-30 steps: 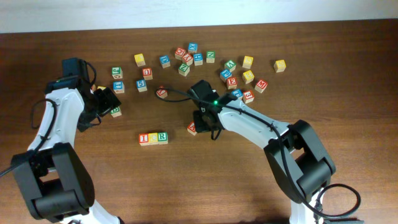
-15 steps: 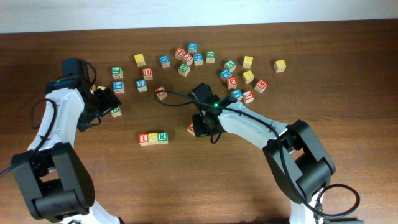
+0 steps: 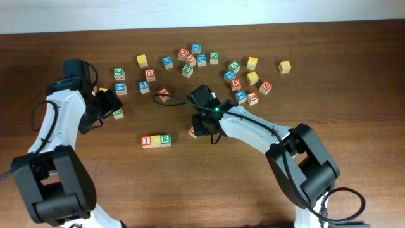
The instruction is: Spell out ICRA
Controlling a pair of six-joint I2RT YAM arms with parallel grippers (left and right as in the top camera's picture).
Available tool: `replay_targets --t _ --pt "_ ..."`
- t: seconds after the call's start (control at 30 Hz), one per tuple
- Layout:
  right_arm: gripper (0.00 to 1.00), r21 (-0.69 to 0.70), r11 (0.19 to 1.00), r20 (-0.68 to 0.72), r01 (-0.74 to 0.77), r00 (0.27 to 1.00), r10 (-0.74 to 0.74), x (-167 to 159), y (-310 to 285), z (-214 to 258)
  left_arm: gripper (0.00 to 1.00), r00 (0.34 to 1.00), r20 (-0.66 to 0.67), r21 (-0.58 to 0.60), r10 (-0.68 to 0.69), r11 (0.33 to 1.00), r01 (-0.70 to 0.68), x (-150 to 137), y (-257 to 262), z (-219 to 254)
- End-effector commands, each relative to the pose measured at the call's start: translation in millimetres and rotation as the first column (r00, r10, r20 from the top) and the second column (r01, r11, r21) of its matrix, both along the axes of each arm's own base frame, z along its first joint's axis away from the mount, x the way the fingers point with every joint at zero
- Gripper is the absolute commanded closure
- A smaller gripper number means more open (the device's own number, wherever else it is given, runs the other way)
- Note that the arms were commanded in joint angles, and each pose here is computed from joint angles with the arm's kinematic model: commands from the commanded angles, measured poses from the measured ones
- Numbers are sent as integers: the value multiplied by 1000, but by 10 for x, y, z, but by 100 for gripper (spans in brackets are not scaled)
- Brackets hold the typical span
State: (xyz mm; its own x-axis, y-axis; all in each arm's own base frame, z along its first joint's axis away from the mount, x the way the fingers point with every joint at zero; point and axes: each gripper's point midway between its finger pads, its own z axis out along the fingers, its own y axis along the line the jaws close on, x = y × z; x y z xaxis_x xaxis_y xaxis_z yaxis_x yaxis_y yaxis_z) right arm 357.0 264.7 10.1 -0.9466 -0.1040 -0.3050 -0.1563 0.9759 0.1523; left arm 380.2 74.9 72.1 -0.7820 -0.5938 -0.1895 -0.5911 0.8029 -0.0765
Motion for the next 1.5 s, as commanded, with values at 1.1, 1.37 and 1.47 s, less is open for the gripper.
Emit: replay_targets --t 1.1,1.37,1.47 --pt "96 72 997 -155 22 988 -11 -349 152 -92 1 1000 4 2 -7 1000 7 24 -5 13" --pt "96 48 998 -24 49 999 -48 -73 129 -38 1 1000 4 2 -7 1000 7 24 -5 13" --pt "95 64 997 -6 48 999 -48 -30 162 -17 1 1000 4 2 -7 1000 7 24 -5 13"
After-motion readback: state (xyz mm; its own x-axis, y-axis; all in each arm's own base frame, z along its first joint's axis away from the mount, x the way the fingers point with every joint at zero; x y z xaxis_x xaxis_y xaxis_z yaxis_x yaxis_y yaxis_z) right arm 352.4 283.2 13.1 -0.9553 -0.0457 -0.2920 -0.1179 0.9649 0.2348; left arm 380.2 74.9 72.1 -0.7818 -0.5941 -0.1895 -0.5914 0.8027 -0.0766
